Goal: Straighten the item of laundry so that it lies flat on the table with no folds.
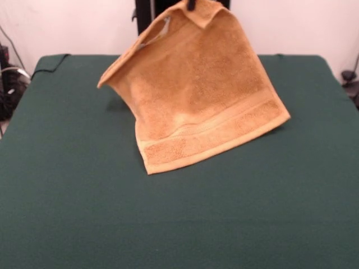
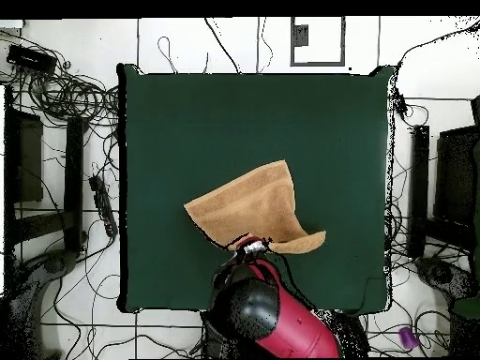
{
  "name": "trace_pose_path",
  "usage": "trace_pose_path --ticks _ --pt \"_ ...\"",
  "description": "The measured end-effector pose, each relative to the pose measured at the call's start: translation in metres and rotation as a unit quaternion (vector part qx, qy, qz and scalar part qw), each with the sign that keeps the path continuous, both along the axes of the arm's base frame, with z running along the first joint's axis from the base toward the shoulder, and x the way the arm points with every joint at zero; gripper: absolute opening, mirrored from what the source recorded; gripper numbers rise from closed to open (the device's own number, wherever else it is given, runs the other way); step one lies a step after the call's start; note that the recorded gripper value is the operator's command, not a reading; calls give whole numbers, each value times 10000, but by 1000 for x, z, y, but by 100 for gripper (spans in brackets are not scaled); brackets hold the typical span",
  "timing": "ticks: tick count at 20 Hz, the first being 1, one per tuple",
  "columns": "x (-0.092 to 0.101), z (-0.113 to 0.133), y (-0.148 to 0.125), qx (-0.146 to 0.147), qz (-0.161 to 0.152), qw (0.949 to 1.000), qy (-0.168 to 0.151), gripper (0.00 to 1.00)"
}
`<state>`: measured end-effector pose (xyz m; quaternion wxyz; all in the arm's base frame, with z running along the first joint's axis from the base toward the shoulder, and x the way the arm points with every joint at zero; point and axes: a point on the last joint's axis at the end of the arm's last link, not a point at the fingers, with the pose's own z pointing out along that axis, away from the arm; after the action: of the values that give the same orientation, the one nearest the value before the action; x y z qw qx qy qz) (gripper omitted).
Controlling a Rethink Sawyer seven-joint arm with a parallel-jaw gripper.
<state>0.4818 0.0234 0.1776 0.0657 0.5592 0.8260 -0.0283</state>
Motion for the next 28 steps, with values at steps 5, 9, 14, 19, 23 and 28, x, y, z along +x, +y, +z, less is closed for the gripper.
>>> trace_pose_path --ticks 5,9,14,19,23,28 --pt "-11 -12 -12 162 -204 9996 110 0" --pt "-17 -35 -18 218 -172 9994 208 0" --pt "-22 -66 -22 185 78 9994 275 0" --pt "-29 -98 -19 188 392 9984 349 0" --pt "-37 -117 -14 236 560 9972 441 0" --pt "-56 -141 -8 283 780 9943 675 0"
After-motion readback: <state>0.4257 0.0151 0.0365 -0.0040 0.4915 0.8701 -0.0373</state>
